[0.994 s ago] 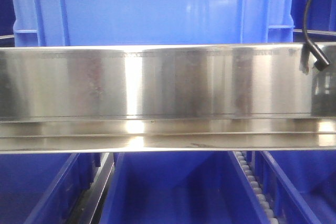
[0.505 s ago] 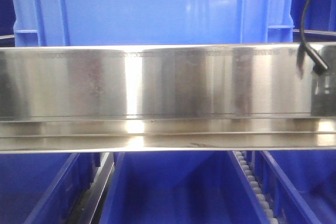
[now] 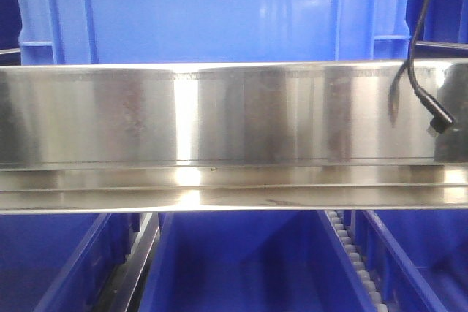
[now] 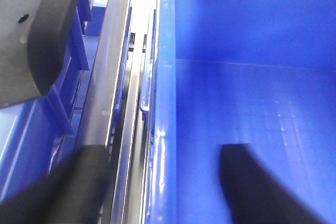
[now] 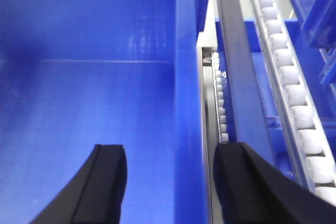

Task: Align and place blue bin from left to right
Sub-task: 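Close both grippers on the side walls of the blue bin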

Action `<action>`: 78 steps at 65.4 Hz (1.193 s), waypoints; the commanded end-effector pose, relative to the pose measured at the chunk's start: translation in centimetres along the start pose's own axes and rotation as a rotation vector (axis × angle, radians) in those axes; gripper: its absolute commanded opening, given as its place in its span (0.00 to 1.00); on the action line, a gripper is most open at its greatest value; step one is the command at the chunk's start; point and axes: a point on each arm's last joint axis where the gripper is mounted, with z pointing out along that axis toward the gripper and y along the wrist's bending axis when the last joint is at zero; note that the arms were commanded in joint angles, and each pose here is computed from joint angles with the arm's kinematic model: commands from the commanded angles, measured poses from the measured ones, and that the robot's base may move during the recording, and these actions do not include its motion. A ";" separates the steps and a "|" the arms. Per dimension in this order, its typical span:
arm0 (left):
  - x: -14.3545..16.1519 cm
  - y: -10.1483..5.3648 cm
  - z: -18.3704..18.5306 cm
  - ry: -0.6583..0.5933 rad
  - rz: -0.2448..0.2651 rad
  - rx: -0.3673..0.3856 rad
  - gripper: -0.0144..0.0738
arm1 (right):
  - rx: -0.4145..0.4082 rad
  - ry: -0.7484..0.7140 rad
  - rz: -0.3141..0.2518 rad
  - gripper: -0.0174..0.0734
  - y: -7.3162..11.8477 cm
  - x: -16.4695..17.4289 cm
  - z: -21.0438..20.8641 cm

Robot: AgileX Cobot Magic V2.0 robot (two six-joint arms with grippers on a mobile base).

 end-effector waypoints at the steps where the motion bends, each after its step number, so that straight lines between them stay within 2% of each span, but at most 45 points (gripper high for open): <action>1: -0.1 -0.1 -0.4 -0.009 -0.003 0.001 0.59 | 0.006 -0.039 0.007 0.50 -0.6 -0.7 -0.2; 10: 0.0 -0.2 -0.2 -0.010 0.000 0.003 0.57 | -0.005 -0.028 0.051 0.50 -1.5 -0.8 0.4; 19: 0.6 -0.3 0.9 0.014 0.013 -0.009 0.57 | -0.005 -0.017 0.054 0.50 -1.5 -0.6 0.9; 43: 1.2 -0.4 2.7 0.057 0.027 -0.036 0.57 | -0.009 -0.004 0.034 0.50 -1.0 -0.4 1.2; 52: 1.3 -0.4 2.9 0.061 0.031 -0.041 0.57 | -0.012 0.002 -0.012 0.50 0.0 0.0 1.2; 78: 1.4 -0.3 2.9 0.064 0.033 -0.050 0.57 | -0.008 0.024 -0.018 0.50 0.2 0.3 2.3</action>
